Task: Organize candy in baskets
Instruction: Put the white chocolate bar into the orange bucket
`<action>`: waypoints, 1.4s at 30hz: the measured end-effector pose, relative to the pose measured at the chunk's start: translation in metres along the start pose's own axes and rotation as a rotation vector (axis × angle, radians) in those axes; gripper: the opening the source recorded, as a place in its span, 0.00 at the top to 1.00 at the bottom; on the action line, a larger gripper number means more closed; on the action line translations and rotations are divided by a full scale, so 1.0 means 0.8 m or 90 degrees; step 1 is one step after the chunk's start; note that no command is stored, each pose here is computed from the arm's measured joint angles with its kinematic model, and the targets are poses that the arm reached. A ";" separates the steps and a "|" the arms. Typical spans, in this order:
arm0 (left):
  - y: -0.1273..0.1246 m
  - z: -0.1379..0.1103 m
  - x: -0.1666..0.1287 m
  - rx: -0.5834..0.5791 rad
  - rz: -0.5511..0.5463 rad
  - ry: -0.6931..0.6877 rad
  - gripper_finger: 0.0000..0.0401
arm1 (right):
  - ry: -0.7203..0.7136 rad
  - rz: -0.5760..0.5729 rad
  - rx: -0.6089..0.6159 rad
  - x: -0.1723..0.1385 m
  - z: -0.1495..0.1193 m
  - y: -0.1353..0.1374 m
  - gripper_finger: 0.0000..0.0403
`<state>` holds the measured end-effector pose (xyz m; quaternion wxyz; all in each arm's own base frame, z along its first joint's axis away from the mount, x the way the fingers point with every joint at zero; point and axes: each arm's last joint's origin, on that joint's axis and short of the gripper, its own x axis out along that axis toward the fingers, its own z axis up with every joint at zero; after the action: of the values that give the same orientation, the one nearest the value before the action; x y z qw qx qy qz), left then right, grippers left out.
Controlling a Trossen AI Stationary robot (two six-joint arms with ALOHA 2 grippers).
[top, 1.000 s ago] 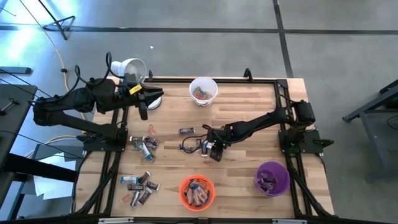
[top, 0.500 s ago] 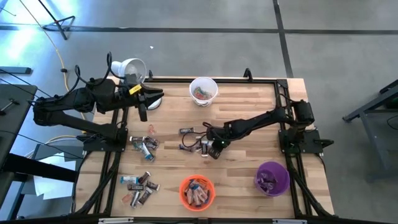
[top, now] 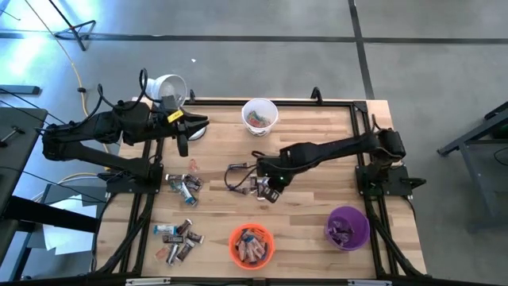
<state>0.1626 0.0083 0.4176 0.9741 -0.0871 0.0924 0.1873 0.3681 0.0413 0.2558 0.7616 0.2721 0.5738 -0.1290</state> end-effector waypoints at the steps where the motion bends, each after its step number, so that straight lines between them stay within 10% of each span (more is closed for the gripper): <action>1: 0.000 0.000 0.000 0.001 0.000 0.000 0.86 | -0.018 0.012 0.000 -0.013 0.003 0.009 0.94; 9: 0.002 -0.007 0.000 0.015 0.008 0.037 0.86 | -0.141 0.018 0.059 -0.077 -0.006 0.067 0.94; 32: -0.002 -0.011 -0.001 -0.073 -0.053 0.073 0.86 | -0.124 0.228 0.135 -0.036 -0.122 0.200 0.94; 42: -0.009 -0.014 0.000 -0.103 -0.112 0.098 0.86 | -0.154 0.182 0.050 -0.008 -0.113 0.200 0.94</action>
<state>0.1635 -0.0005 0.4081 0.9665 -0.1874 0.1436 0.1008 0.3746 0.2227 0.2872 0.8244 0.3632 0.4277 -0.0737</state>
